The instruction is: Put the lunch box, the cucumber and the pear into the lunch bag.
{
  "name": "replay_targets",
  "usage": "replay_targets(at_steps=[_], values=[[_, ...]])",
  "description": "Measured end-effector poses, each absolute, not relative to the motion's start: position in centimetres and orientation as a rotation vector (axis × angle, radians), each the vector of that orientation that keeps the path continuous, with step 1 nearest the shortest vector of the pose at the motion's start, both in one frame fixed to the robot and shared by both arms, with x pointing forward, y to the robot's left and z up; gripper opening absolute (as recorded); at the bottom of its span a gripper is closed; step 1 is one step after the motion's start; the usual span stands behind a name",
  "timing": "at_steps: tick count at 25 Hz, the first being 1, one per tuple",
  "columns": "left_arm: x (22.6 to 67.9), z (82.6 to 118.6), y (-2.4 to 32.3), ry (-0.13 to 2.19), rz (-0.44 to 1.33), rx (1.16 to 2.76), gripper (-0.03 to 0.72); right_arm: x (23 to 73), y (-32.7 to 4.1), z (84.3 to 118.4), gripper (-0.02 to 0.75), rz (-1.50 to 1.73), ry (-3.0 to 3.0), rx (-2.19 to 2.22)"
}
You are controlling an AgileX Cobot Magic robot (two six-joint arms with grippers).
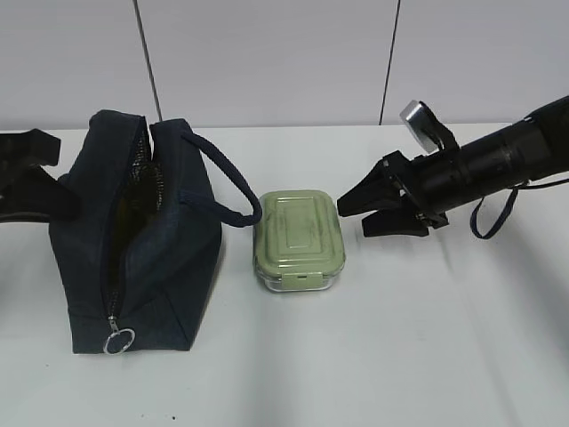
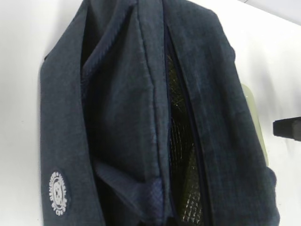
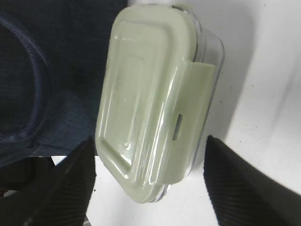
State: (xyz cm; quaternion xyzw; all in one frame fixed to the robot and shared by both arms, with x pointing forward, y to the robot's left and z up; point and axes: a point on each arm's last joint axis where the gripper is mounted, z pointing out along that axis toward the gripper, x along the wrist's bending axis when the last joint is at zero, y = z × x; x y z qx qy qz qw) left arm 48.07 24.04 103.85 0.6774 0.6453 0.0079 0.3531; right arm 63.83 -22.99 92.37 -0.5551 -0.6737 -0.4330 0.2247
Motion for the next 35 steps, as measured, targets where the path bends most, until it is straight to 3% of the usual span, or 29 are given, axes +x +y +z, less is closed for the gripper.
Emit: replay_targets(at_steps=[8, 35], values=[[48.1, 103.9, 24.0, 1.67, 0.014, 1.743, -0.013, 63.7, -21.8, 91.6, 0.61, -1.19, -1.886, -1.472], [48.1, 103.9, 23.9, 1.672, 0.003, 1.73, -0.014, 66.5, -20.5, 89.4, 0.596, -1.144, -1.869, -1.49]])
